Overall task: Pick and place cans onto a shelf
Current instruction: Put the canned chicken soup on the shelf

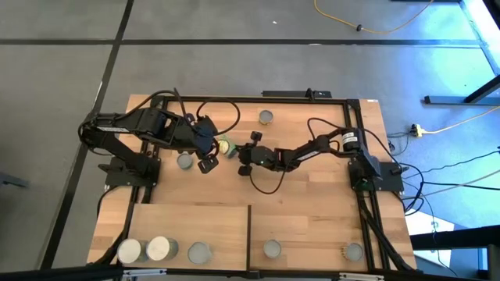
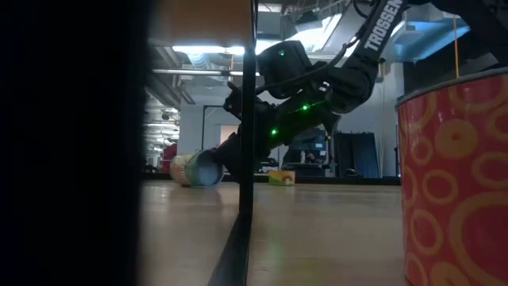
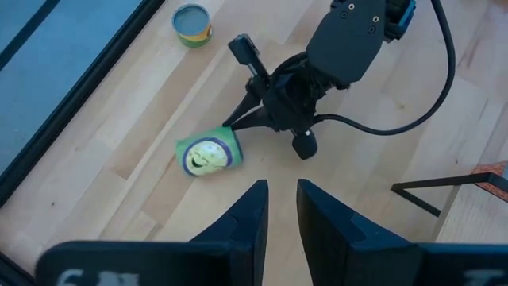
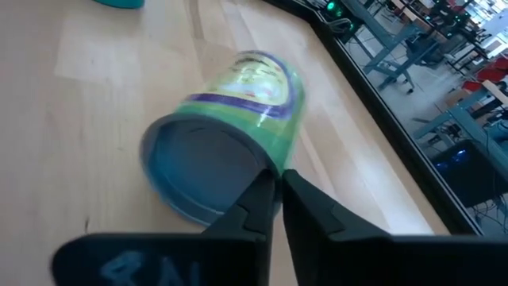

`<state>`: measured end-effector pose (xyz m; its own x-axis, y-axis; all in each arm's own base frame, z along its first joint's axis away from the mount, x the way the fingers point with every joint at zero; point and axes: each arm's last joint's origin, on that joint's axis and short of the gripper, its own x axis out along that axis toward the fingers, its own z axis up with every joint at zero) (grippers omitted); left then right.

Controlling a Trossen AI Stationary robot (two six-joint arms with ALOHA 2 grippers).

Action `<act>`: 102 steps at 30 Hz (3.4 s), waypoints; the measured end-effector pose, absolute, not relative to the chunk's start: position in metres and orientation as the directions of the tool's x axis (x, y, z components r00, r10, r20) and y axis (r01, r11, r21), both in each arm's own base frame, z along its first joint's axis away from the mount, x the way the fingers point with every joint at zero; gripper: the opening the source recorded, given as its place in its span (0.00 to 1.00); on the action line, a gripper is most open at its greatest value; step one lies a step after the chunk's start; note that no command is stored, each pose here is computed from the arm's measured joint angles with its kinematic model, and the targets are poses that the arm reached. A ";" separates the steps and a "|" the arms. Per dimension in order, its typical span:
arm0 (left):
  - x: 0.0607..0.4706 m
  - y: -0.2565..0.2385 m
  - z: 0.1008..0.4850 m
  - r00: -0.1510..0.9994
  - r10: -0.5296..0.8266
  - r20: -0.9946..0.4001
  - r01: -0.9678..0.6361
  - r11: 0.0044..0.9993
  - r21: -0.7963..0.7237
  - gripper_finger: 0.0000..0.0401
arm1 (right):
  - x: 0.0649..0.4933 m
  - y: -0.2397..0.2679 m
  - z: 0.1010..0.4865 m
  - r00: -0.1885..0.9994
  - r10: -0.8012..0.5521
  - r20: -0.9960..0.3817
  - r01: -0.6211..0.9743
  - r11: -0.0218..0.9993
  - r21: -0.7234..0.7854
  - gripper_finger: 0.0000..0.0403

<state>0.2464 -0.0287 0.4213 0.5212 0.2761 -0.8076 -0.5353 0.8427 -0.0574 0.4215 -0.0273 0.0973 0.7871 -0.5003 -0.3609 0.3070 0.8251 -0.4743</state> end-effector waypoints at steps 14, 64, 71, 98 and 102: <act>0.246 -0.029 0.421 0.521 0.276 -0.808 -0.536 0.843 -0.058 0.16 | 0.421 -0.027 0.100 0.779 -0.499 -0.380 0.295 0.826 -0.480 0.03; 0.146 -0.044 0.454 0.589 0.125 -0.799 -0.203 0.979 0.004 0.15 | 0.379 0.033 0.426 0.689 -0.083 -0.720 -0.024 0.990 -0.137 0.02; 0.145 -0.044 0.455 0.594 0.116 -0.796 -0.182 0.983 0.007 0.15 | 0.371 0.064 0.444 0.729 0.101 -0.677 -0.113 0.993 0.025 0.02; 0.147 -0.046 0.454 0.581 0.068 -0.811 -0.151 0.988 -0.026 0.15 | 0.347 0.089 0.394 0.327 0.016 -0.945 0.107 0.993 0.054 0.02; 0.147 -0.046 0.454 0.582 0.067 -0.810 -0.152 0.988 -0.027 0.15 | 0.349 0.089 0.375 0.249 0.015 -0.968 0.094 0.995 0.039 0.02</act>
